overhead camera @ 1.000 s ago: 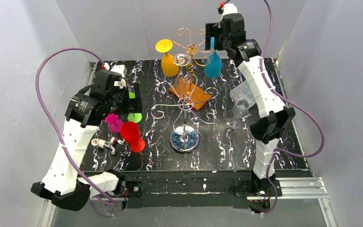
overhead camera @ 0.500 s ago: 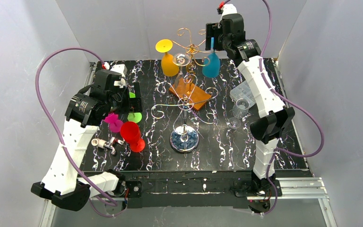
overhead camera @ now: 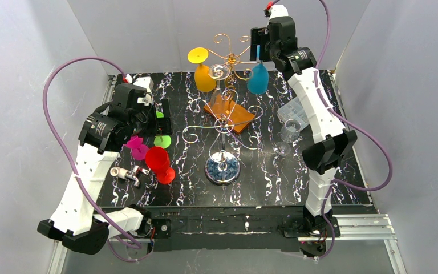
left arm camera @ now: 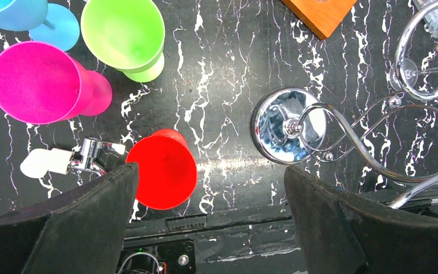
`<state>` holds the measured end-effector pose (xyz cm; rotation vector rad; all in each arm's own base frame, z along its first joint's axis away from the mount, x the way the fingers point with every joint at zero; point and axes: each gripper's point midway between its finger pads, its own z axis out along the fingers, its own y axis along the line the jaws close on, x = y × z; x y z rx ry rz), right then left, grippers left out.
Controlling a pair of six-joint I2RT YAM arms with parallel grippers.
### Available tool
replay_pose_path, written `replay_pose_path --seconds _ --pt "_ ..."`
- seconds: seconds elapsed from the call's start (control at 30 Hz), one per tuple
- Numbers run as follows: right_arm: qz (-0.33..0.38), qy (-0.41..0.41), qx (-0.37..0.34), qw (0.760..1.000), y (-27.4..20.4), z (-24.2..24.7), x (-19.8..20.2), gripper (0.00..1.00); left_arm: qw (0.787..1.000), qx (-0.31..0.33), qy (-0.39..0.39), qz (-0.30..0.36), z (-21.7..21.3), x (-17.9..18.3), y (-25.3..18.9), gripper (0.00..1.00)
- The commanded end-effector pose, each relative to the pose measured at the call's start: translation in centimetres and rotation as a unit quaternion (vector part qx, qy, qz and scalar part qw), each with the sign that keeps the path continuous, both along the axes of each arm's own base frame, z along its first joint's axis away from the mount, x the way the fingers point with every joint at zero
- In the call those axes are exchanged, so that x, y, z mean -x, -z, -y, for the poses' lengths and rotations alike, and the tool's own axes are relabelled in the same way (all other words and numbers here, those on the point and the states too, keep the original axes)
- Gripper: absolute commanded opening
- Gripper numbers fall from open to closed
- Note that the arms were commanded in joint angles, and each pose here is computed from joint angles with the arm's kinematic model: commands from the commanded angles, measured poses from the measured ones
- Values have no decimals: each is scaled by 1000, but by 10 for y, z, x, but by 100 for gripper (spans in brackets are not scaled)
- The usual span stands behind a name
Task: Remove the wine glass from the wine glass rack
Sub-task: Pick up the wine glass from the wine rack.
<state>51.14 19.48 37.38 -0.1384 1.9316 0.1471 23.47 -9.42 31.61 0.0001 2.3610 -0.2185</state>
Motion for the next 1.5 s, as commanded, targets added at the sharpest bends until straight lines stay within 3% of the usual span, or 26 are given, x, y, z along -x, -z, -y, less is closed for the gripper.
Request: replay_pose_path --seconds 0.0,0.83,1.47 --pt "53 17 -20 998 -52 16 19 65 1000 2 4 8 0 -2 -6 98" --pt "30 -45 -50 997 -51 -2 44 61 1000 8 10 6 4 -4 -3 98" --pt "68 -77 -60 993 -58 -35 19 61 1000 7 14 8 6 -6 -5 98"
